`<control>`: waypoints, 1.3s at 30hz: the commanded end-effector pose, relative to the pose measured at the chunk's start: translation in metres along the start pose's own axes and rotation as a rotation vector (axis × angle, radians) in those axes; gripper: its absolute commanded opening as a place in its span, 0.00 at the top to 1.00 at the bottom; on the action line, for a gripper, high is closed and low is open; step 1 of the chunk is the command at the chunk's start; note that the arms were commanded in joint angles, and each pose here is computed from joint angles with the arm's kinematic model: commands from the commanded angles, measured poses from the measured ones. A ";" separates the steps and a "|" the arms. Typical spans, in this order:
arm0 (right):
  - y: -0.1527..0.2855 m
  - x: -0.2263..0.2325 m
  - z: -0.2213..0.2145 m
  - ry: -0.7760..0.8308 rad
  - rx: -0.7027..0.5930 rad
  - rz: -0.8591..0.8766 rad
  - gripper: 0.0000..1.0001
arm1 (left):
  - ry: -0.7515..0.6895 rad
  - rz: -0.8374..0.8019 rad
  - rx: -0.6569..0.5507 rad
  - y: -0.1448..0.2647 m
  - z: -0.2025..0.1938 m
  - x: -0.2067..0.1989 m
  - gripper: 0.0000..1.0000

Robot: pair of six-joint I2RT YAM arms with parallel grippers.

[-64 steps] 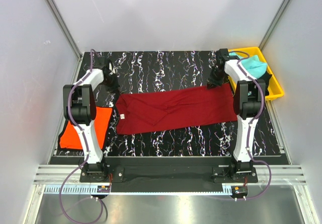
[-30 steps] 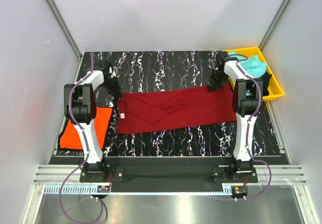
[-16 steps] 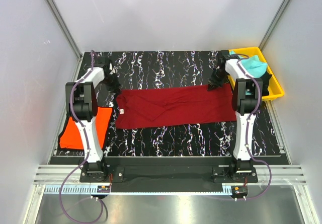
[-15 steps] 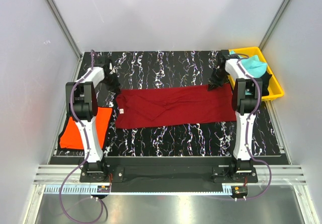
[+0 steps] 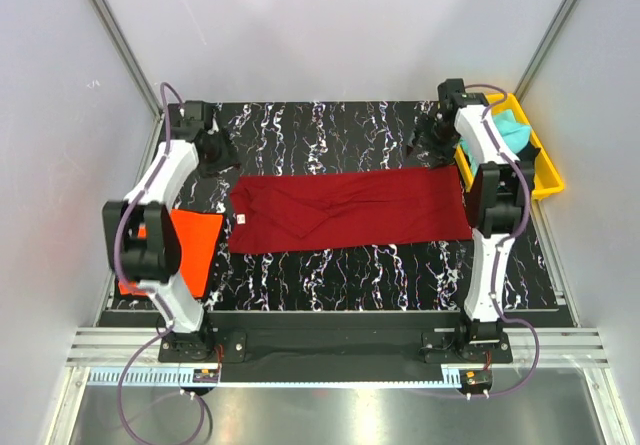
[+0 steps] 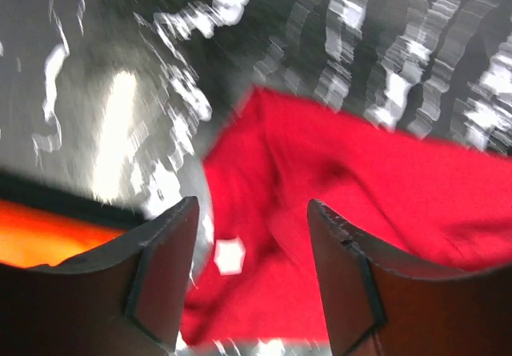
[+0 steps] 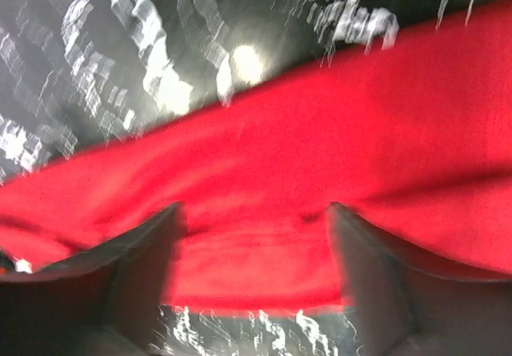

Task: Fold and stack the t-shirts
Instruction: Fold the tshirt

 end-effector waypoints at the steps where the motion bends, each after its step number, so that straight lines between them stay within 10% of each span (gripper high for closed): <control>1: 0.077 0.038 -0.026 0.128 -0.084 0.057 0.01 | 0.035 -0.026 -0.055 0.039 -0.038 -0.024 0.36; 9: 0.109 0.064 -0.120 0.262 -0.053 0.106 0.00 | 0.131 0.005 -0.006 0.052 -0.147 -0.042 0.01; 14: 0.125 0.070 -0.162 0.291 -0.049 0.149 0.00 | 0.304 0.074 0.007 0.035 -0.174 -0.049 0.01; 39: 0.076 0.051 -0.159 0.393 0.064 0.009 0.00 | 0.256 0.327 -0.010 -0.093 -0.088 -0.038 0.01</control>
Point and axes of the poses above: each gripper's point midway between its finger pads, its own y axis back along the fingers, its own x axis along the line the jaws close on, z = x × y, the point moved 4 cm from there along y, back along the fingers, and after that the axes turned 13 degrees about y, right-handed, at the moved point
